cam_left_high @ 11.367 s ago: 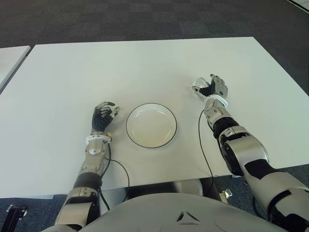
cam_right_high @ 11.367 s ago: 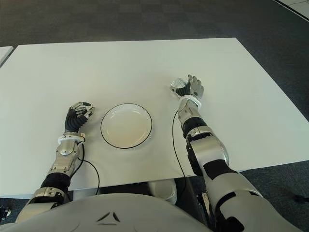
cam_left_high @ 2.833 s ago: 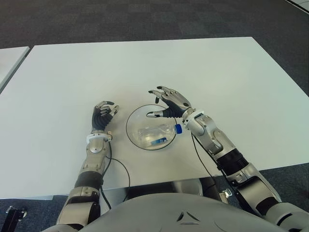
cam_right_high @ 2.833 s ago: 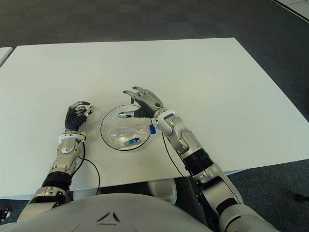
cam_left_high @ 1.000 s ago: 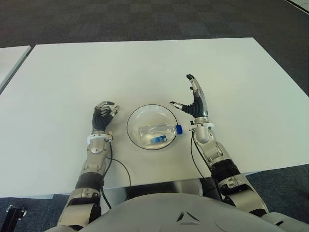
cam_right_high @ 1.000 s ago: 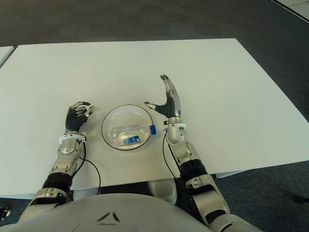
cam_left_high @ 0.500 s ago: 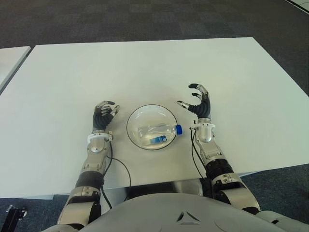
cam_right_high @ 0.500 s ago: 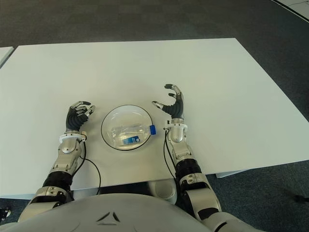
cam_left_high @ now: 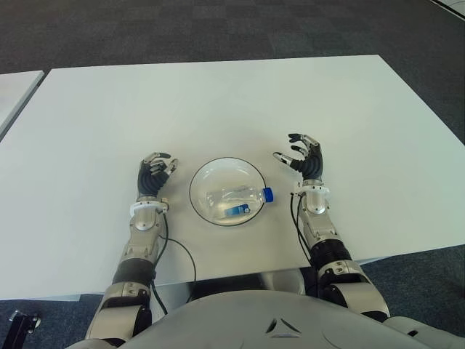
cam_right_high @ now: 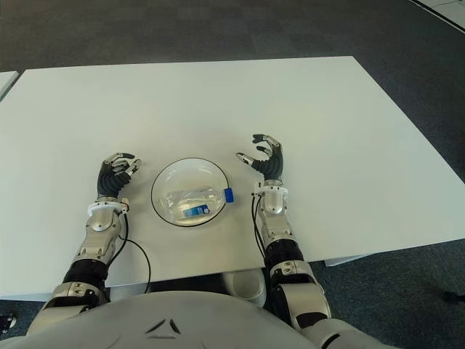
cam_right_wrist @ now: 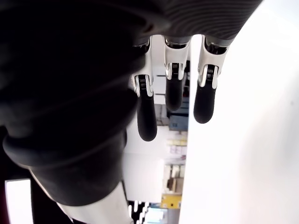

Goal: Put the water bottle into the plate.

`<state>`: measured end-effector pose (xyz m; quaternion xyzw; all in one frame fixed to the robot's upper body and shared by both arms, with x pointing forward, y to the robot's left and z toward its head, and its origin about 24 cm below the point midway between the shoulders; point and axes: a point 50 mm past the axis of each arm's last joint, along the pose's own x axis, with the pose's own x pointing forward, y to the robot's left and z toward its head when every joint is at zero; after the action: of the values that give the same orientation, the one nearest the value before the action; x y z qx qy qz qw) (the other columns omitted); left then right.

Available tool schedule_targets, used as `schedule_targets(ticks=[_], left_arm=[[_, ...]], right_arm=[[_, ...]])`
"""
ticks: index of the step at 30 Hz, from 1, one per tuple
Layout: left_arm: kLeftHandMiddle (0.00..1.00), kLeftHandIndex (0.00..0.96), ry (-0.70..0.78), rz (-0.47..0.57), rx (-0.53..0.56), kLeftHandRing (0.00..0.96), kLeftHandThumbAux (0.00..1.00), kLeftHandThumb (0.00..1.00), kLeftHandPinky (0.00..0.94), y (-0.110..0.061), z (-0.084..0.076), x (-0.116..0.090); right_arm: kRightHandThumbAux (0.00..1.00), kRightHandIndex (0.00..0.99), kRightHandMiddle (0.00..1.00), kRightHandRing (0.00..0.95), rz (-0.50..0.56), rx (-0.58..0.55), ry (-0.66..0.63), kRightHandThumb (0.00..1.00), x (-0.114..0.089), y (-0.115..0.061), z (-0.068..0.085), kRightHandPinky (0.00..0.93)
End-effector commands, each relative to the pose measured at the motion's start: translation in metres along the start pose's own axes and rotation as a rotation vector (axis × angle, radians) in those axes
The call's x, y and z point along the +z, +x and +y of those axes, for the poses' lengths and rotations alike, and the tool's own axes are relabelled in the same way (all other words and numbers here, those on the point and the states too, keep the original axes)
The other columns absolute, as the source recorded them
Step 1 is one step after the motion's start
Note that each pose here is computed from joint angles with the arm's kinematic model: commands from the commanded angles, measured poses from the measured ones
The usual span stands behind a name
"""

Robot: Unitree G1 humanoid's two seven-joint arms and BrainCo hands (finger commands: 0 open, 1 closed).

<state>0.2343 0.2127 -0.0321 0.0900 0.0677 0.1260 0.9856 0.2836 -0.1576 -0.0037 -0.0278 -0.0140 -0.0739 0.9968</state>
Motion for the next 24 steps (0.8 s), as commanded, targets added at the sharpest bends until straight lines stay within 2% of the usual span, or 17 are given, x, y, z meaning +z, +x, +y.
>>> schedule_targets(ticks=[1,10,11,13,15,18,24], left_arm=[[0.765,0.437,0.01,0.096,-0.015,0.766,0.717,0.708,0.765,-0.01,0.0,-0.018],[0.766,0.437,0.015,0.098,-0.012,0.769,0.716,0.708,0.773,-0.011,0.001,-0.018],[0.767,0.437,0.017,0.099,-0.013,0.771,0.716,0.708,0.772,-0.011,0.001,-0.018],[0.771,0.437,0.018,0.1,-0.013,0.775,0.716,0.708,0.774,-0.011,0.002,-0.019],[0.776,0.438,0.017,0.098,-0.013,0.779,0.716,0.708,0.774,-0.012,0.002,-0.019],[0.779,0.438,0.016,0.096,-0.012,0.781,0.716,0.709,0.771,-0.012,0.002,-0.019],[0.779,0.438,0.015,0.095,-0.008,0.779,0.715,0.709,0.763,-0.012,0.002,-0.02]], right_arm=[[0.998,0.509,0.509,0.512,0.085,0.013,0.035,0.093,-0.011,0.001,-0.001,0.52],[0.998,0.513,0.546,0.531,0.151,0.018,0.055,0.088,-0.017,0.001,0.0,0.536],[0.902,0.484,0.56,0.539,0.155,0.017,0.06,0.305,-0.018,0.0,0.0,0.541],[0.818,0.459,0.577,0.549,0.161,0.015,0.068,0.497,-0.019,0.0,0.0,0.55],[0.766,0.445,0.592,0.559,0.167,0.013,0.075,0.616,-0.02,-0.001,0.0,0.559],[0.741,0.438,0.604,0.571,0.173,0.011,0.084,0.673,-0.022,-0.001,0.0,0.574],[0.728,0.437,0.622,0.597,0.178,0.002,0.095,0.701,-0.024,-0.002,0.001,0.604]])
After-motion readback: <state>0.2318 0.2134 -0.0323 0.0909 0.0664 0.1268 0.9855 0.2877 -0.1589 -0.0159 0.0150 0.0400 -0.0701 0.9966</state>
